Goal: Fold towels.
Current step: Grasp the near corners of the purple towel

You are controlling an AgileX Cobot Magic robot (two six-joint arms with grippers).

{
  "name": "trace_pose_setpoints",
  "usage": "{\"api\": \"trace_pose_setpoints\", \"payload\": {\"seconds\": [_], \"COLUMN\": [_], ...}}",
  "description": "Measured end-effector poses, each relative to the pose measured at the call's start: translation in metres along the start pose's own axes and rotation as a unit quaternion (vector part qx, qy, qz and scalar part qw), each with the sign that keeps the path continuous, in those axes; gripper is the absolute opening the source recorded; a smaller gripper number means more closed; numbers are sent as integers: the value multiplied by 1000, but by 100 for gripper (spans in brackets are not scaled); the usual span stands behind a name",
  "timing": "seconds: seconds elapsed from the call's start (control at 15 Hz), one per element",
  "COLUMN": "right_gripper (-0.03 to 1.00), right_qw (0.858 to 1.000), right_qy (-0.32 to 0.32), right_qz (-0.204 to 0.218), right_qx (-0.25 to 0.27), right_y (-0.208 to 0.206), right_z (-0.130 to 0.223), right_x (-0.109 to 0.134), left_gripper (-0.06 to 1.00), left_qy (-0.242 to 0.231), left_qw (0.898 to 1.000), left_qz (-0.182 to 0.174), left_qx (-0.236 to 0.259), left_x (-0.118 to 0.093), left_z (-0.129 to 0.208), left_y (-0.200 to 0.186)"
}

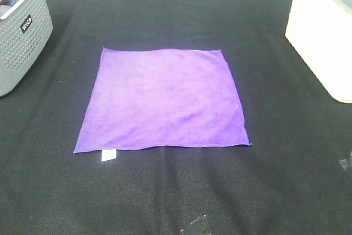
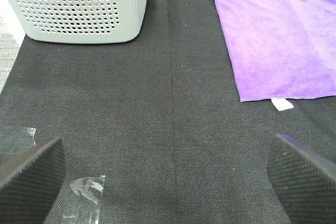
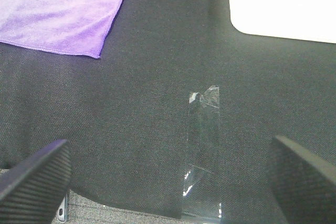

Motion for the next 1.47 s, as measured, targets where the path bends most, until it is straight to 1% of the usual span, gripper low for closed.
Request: {"api": "trace_pose_setpoints", "payload": {"seconds": [1.47], "right_gripper": [96], "right_qw": [1000], "right_qy": [-2], "right_qz": [4], "right_qx": [1], "right_y": [0], "right_z": [0], "right_x": [-1], "left_gripper": [99], "left_qy": [0], "left_qw": [1000], "left_qz": [0], "left_qx": [0], "left_x": [0], "left_z": [0], "left_y": [0]}}
Point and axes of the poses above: a point on each arm's last joint axis where the gripper is mounted, y pointing out along that axis toward the gripper, x along the wrist's bending axis when the last joint is at zero, z = x × y, the point moved 5 cm from there along y, pointing out along that axis toward the gripper, and after that the axes turned 10 degrees about -y, right-handed, at the moved point
